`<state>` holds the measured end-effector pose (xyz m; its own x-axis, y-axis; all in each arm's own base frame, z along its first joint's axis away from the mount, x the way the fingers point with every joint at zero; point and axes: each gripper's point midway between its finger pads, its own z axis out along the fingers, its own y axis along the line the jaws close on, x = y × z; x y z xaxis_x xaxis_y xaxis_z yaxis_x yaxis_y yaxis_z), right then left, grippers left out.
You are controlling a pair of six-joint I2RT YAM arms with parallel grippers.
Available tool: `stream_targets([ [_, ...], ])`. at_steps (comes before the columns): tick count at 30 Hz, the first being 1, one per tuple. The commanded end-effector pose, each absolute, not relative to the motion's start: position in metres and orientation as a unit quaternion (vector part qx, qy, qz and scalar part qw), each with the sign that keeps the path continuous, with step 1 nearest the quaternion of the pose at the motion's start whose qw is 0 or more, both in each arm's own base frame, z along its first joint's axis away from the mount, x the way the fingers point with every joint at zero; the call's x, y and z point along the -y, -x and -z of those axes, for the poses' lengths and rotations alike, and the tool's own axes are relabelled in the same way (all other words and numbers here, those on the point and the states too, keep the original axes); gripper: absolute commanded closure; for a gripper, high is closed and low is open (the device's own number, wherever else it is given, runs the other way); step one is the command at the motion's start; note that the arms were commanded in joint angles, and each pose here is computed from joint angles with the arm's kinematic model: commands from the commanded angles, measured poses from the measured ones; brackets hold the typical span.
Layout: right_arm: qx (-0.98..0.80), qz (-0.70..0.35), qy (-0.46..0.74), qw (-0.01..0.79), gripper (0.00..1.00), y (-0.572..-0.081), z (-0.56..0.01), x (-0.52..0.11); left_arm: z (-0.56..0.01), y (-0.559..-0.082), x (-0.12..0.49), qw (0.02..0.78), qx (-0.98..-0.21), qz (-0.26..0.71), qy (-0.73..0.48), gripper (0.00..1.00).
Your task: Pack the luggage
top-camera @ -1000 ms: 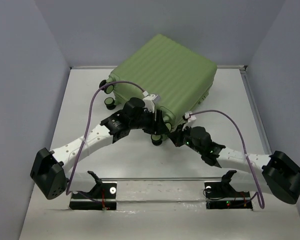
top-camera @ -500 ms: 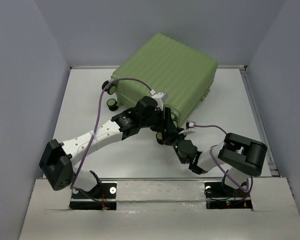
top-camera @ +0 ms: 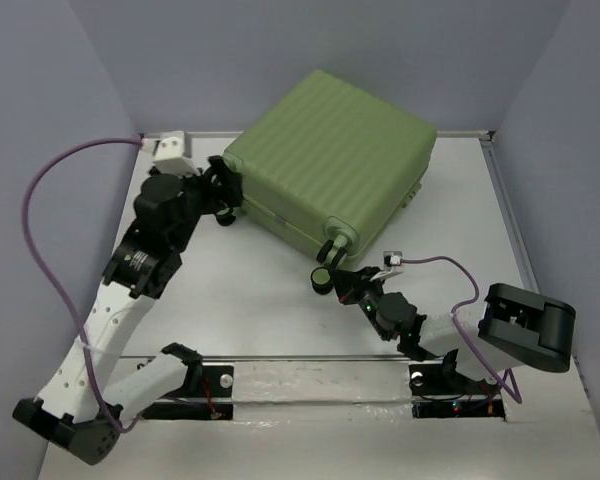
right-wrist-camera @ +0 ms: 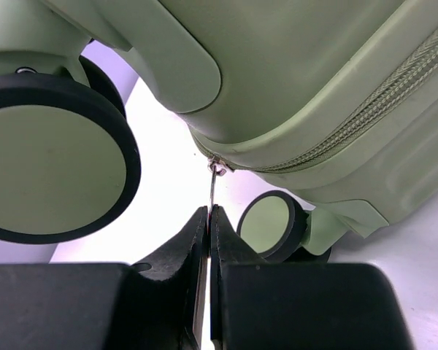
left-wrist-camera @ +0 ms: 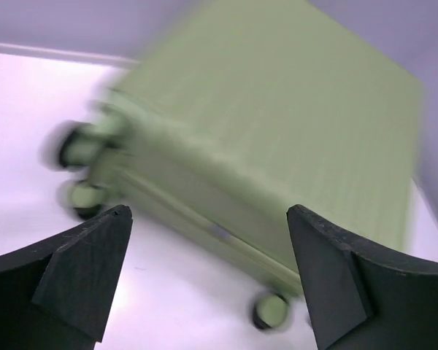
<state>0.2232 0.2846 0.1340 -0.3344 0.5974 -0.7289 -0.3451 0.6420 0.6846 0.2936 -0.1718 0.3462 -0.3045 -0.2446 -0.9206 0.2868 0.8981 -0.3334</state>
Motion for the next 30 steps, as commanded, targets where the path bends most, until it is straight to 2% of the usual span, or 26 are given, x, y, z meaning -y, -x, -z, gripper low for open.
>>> stream_targets([
  [1, -0.636, -0.517, -0.062, 0.569, 0.93, -0.199, -0.195, -0.312, -0.291, -0.324, 0.062, 0.561, -0.825, 0.047, 0.05, 0.01],
  [6, -0.64, -0.519, -0.043, 0.565, 0.93, -0.198, -0.193, -0.323, -0.278, -0.347, 0.042, 0.553, -0.831, 0.017, 0.061, 0.01],
  [13, -0.635, -0.533, -0.026, 0.559, 0.93, -0.194, -0.189, -0.333, -0.296, -0.386, 0.05, 0.57, -0.821, 0.008, -0.032, 0.01],
  [19, -0.634, -0.539, -0.015, 0.554, 0.93, -0.191, -0.187, -0.336, -0.261, -0.422, 0.061, 0.509, -0.857, 0.009, -0.081, 0.01],
  [30, -0.637, -0.538, -0.005, 0.552, 0.93, -0.187, -0.181, -0.334, -0.225, -0.462, 0.052, 0.465, -0.88, 0.04, -0.092, 0.01],
])
